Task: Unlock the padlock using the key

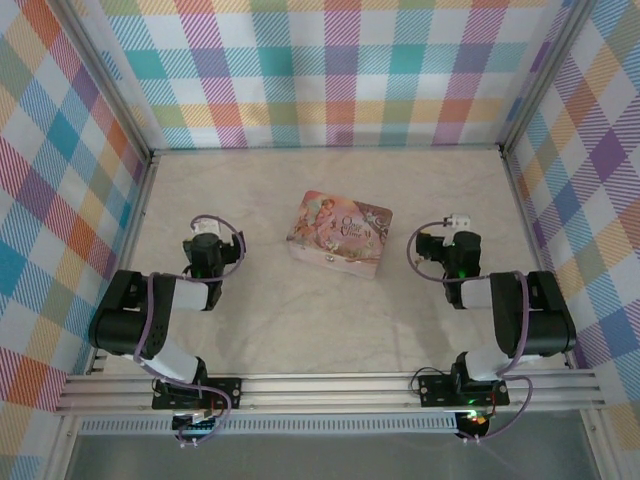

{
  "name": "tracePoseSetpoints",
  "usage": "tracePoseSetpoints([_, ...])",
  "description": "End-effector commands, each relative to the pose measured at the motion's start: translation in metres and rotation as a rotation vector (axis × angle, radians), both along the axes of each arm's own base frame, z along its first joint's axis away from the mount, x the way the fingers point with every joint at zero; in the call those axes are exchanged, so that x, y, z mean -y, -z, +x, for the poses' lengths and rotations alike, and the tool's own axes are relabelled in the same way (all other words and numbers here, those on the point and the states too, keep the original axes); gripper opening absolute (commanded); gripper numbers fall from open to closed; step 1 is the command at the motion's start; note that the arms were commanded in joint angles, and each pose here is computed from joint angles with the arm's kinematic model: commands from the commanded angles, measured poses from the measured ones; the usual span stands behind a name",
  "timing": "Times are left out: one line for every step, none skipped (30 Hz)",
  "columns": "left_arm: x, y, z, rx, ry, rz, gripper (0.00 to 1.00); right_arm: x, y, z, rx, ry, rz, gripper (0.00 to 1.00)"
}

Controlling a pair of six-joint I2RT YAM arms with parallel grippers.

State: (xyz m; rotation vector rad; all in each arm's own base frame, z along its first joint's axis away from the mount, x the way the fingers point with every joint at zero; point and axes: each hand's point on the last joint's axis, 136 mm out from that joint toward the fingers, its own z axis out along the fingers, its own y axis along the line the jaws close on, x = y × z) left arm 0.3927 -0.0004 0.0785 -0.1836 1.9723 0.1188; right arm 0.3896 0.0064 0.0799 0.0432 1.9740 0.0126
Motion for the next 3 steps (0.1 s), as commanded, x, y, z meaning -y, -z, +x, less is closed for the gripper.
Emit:
tracePoseSetpoints([-0.0020, -0.0045, -0.0001, 0.025, -0.003, 0.015, 1.00, -0.0036, -0.0123, 0.0080, 0.037, -0.026, 0.028, 1.00])
tracePoseSetpoints([-0.0023, -0.0047, -0.0004, 0.026, -0.004, 0.015, 1.00, -0.0039, -0.0128, 0.0076, 0.041, -0.027, 0.026, 1.00])
tracePoseSetpoints([-0.0021, -0.0045, -0.0005, 0.025, -0.002, 0.016, 1.00, -0.0045, -0.0129, 0.0077, 0.039, -0.029, 0.028, 0.99])
